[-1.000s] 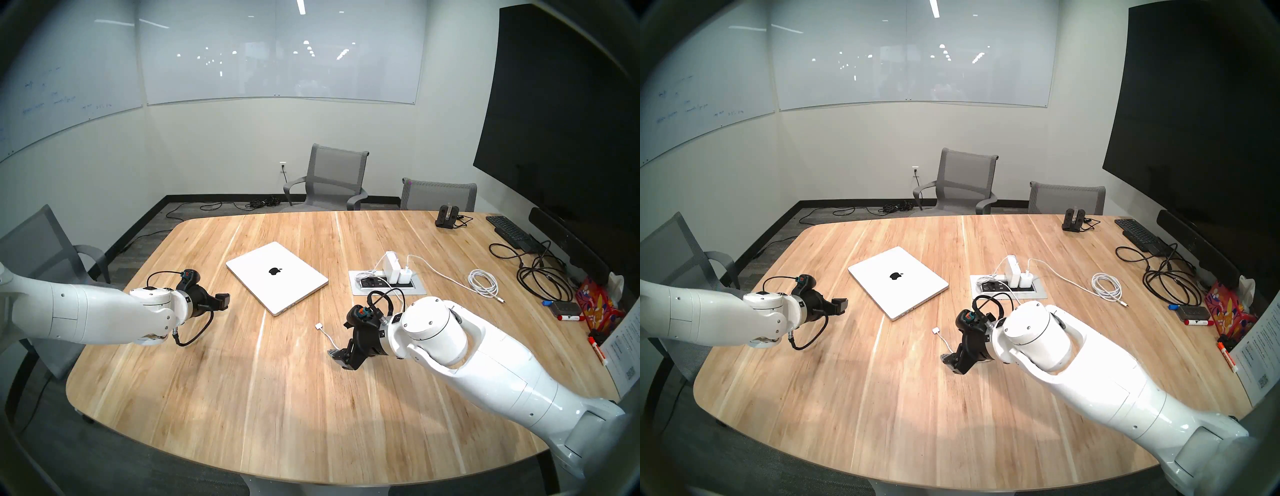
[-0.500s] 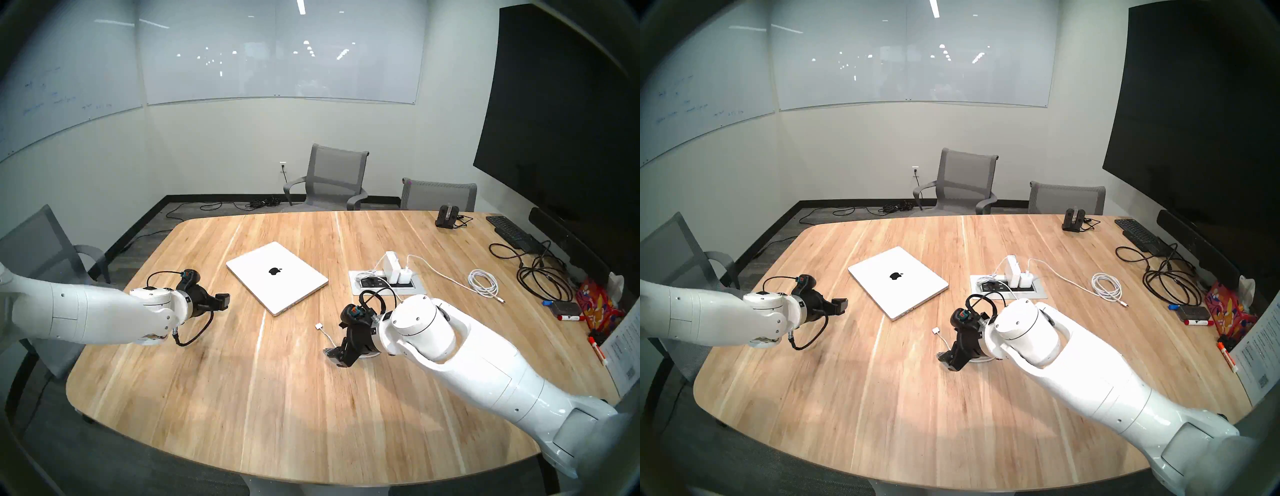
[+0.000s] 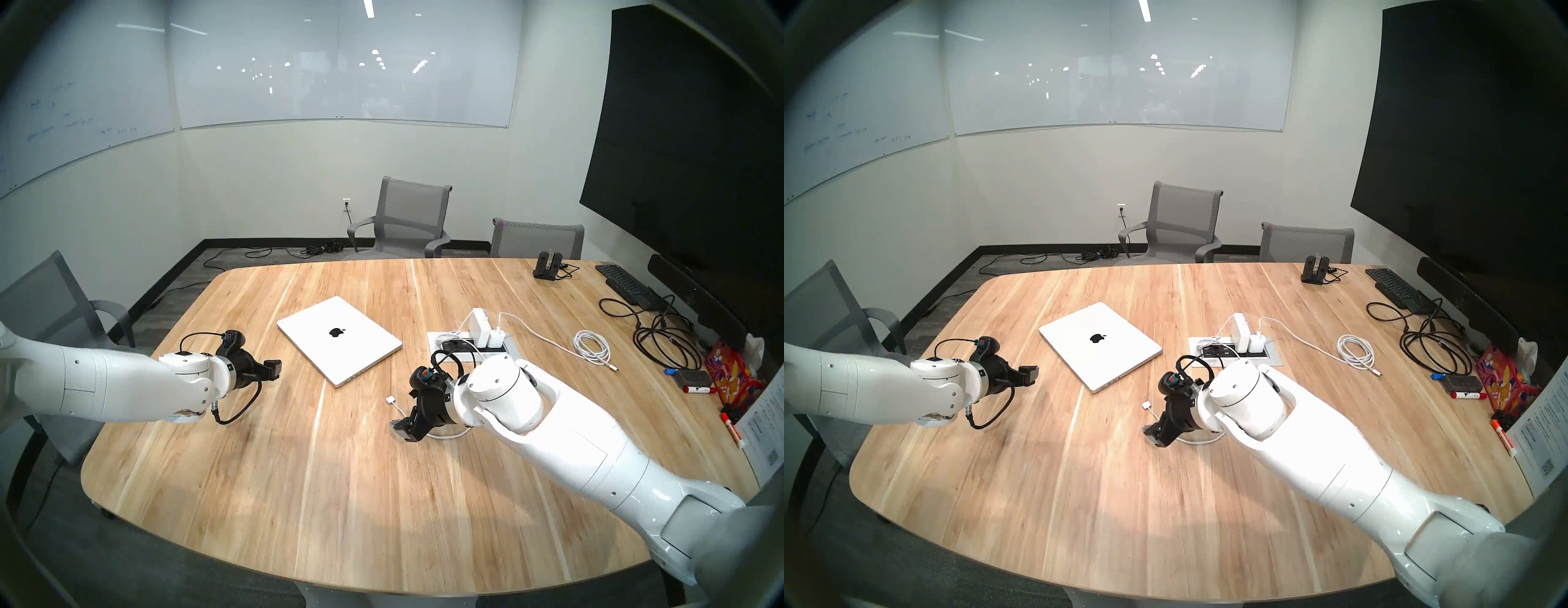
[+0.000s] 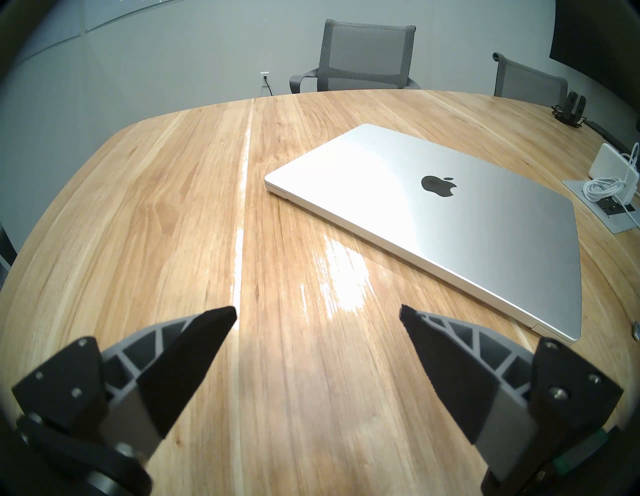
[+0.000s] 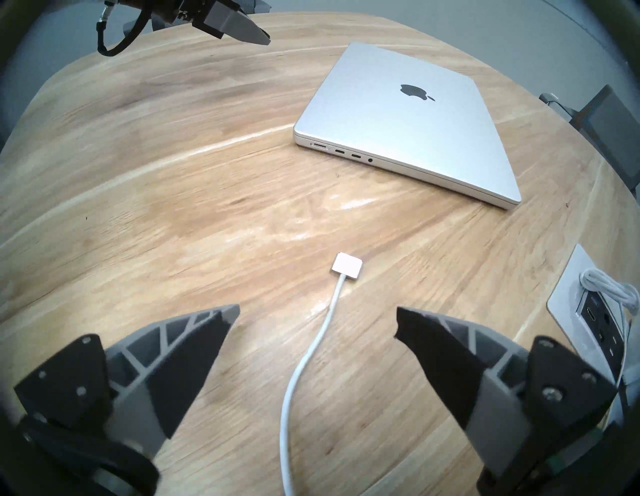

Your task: Plug the charging cable into the port of a MacBook

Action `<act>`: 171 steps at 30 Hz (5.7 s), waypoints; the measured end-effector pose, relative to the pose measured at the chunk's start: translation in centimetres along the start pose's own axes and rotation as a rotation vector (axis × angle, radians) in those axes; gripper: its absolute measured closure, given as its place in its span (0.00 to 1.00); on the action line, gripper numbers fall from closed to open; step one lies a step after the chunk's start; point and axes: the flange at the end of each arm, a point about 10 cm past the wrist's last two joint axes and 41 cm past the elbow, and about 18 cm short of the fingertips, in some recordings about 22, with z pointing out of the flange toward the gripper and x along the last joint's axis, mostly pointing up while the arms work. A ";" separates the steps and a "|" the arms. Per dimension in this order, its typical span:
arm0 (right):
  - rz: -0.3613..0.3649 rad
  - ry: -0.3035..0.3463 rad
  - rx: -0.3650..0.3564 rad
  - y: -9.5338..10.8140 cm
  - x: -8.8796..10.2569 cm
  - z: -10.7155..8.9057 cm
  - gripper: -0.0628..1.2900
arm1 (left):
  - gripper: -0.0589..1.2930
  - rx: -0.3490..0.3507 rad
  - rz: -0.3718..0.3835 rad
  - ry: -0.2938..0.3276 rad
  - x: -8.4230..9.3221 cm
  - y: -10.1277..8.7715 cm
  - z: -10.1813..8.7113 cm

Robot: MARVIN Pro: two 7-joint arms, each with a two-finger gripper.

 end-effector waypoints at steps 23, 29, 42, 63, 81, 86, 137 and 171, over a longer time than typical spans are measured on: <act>0.071 -0.027 0.049 0.6 1.0 0.3 0.05 | 0.02 0.000 0.000 0.000 0.0 0.0 0.0; 0.093 -0.057 0.058 0.9 0.6 0.5 0.05 | 0.02 0.000 0.000 0.000 0.0 0.0 0.0; 0.132 -0.084 0.076 1.5 -0.2 1.5 0.05 | 0.02 0.000 0.000 0.000 0.0 0.0 0.0; 0.127 -0.081 0.098 1.2 0.2 1.9 0.68 | 0.02 0.000 0.000 0.000 0.0 0.0 0.0; 0.121 -0.117 0.089 1.2 -0.1 1.5 0.71 | 0.02 0.000 0.000 0.000 0.0 0.0 0.0; 0.122 -0.122 0.080 1.3 -0.3 1.3 0.77 | 0.02 0.000 0.000 0.000 0.0 0.0 0.0; 0.105 -0.081 0.083 0.5 2.0 2.1 0.97 | 0.02 0.000 0.000 0.000 0.0 0.0 0.0; 0.099 -0.084 0.102 0.3 4.6 5.0 0.97 | 0.02 0.000 0.000 0.000 0.0 0.0 0.0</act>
